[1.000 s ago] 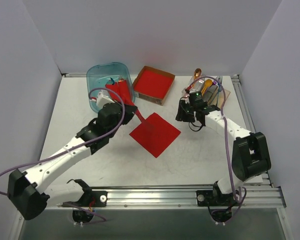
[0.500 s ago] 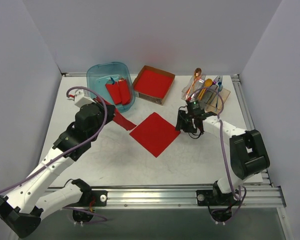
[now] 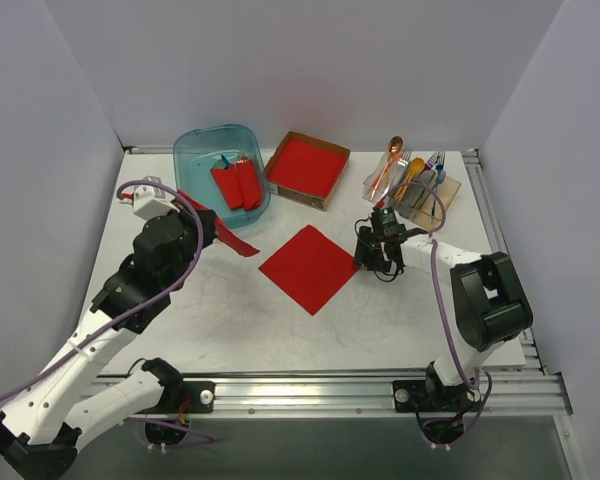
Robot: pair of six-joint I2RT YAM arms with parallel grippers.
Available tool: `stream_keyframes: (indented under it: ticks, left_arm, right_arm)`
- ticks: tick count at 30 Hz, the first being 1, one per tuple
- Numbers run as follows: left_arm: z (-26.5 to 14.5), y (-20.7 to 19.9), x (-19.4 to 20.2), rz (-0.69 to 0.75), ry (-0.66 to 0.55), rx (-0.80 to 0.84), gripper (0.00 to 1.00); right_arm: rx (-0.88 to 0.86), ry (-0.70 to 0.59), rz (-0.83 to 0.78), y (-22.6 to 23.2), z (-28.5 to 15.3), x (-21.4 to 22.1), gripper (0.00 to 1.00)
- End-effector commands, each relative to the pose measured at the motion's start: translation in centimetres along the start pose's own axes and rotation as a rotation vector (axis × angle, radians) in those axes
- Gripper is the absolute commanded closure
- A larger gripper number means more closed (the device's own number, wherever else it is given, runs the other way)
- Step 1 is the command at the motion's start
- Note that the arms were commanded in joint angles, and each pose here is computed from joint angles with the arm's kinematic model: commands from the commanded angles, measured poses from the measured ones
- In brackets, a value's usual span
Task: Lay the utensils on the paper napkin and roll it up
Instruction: Pick up the napkin from the center of the board.
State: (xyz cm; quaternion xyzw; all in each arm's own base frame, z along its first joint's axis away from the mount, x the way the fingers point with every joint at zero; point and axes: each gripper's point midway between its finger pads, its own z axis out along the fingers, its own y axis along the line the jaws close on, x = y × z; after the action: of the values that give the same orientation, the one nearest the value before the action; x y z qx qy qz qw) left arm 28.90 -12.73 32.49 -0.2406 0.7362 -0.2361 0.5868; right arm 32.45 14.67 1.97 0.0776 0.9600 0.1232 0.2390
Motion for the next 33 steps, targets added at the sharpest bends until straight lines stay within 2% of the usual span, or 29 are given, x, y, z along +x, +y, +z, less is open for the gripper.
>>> stream_keyframes:
  ticks: [1,7,15,19,20,25,33]
  left_arm:
    - [-0.8,0.5,-1.5,0.018,-0.048,-0.007,0.97]
    - [-0.9,0.4,-1.6,0.032,-0.052,0.004,0.97]
    - [-1.2,1.1,-1.8,0.044,-0.069,-0.012,0.96]
    - [-1.6,1.3,-2.0,0.042,-0.073,-0.008,0.93]
    - [-1.6,1.3,-2.2,0.039,-0.077,-0.010,0.93]
    - [-1.9,1.6,-2.2,0.040,-0.080,-0.012,0.92]
    - [-1.9,1.5,-2.0,0.044,-0.071,-0.008,0.92]
  right_arm:
    - [0.038,-0.026,-0.007,0.0,0.4,-0.9,0.57]
    - [0.065,-0.027,-0.026,0.3,0.8,-0.9,0.59]
    - [0.132,-0.037,-0.063,0.5,1.1,-1.1,0.69]
    - [0.128,-0.046,-0.060,0.6,1.2,-1.7,0.84]
    - [0.128,-0.047,-0.060,0.6,1.2,-1.9,0.85]
    - [0.089,-0.116,-0.066,2.2,0.3,-4.7,1.00]
    - [-0.100,-0.308,-0.127,8.5,-3.5,-12.6,1.00]
